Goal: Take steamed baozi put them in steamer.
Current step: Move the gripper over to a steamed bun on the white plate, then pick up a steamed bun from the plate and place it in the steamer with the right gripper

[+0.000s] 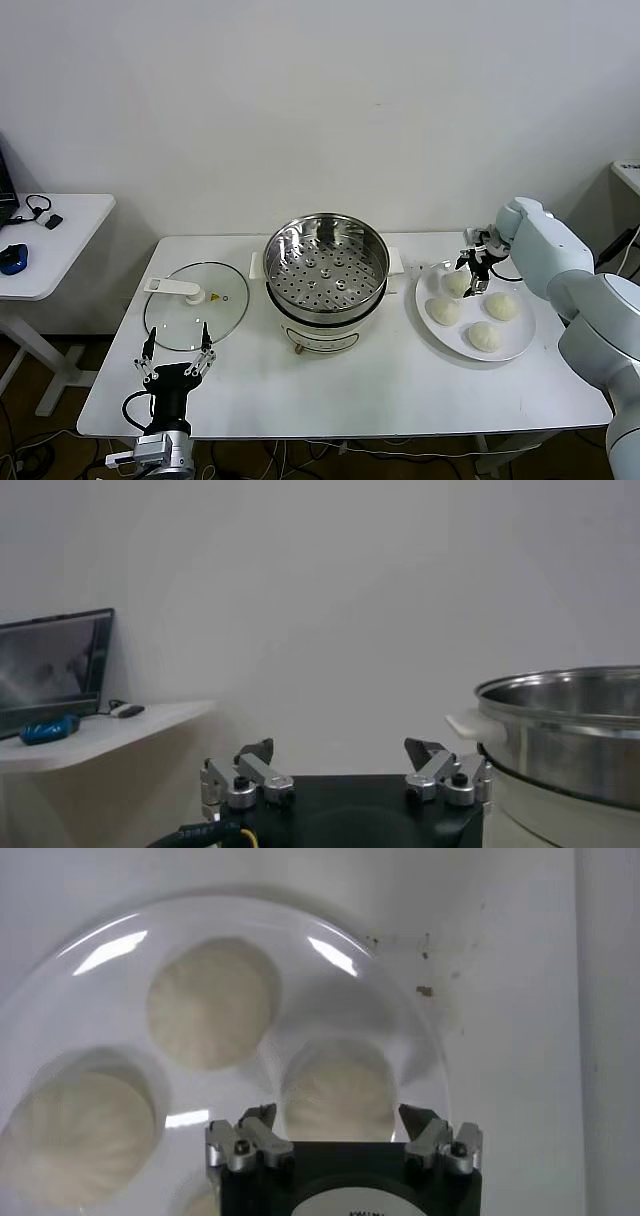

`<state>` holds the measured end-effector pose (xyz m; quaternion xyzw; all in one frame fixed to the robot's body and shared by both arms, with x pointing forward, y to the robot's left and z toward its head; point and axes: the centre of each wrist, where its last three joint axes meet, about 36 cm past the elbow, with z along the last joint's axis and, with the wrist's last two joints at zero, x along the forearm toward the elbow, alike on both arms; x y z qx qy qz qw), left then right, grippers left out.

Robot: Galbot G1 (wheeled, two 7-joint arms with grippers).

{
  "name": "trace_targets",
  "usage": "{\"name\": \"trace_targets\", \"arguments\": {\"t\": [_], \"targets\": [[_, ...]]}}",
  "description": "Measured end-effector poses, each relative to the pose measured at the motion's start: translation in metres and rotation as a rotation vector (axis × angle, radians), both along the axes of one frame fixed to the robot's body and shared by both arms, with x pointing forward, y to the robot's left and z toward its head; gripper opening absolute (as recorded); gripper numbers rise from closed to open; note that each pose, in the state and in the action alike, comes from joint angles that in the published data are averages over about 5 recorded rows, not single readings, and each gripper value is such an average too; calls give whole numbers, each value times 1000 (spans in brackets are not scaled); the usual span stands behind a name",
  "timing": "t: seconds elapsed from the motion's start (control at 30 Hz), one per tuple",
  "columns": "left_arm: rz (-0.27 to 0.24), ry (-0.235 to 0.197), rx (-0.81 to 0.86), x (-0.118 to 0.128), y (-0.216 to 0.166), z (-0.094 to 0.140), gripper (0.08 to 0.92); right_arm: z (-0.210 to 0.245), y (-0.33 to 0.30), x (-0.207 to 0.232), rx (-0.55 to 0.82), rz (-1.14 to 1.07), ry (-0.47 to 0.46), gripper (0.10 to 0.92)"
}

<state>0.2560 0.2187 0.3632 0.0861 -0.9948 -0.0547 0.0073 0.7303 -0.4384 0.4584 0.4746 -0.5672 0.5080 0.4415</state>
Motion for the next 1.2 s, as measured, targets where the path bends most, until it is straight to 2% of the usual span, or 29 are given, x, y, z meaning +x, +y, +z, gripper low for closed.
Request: {"name": "trace_targets", "arguments": {"t": [0.33,0.53,0.8,1.2], "targets": [[4,-4,-3,2,2,1,823,9,4,4,-8,13,-7,614],[7,0,-2,1,3,1,823,31,5,8,-17,46,-27,611],[8,0,-2,2,3,2,823,100,31,12,-19,220,-99,619],[3,-6,-15,4,-1,5,823,203,117,-8,-12,667,-182,603]]}}
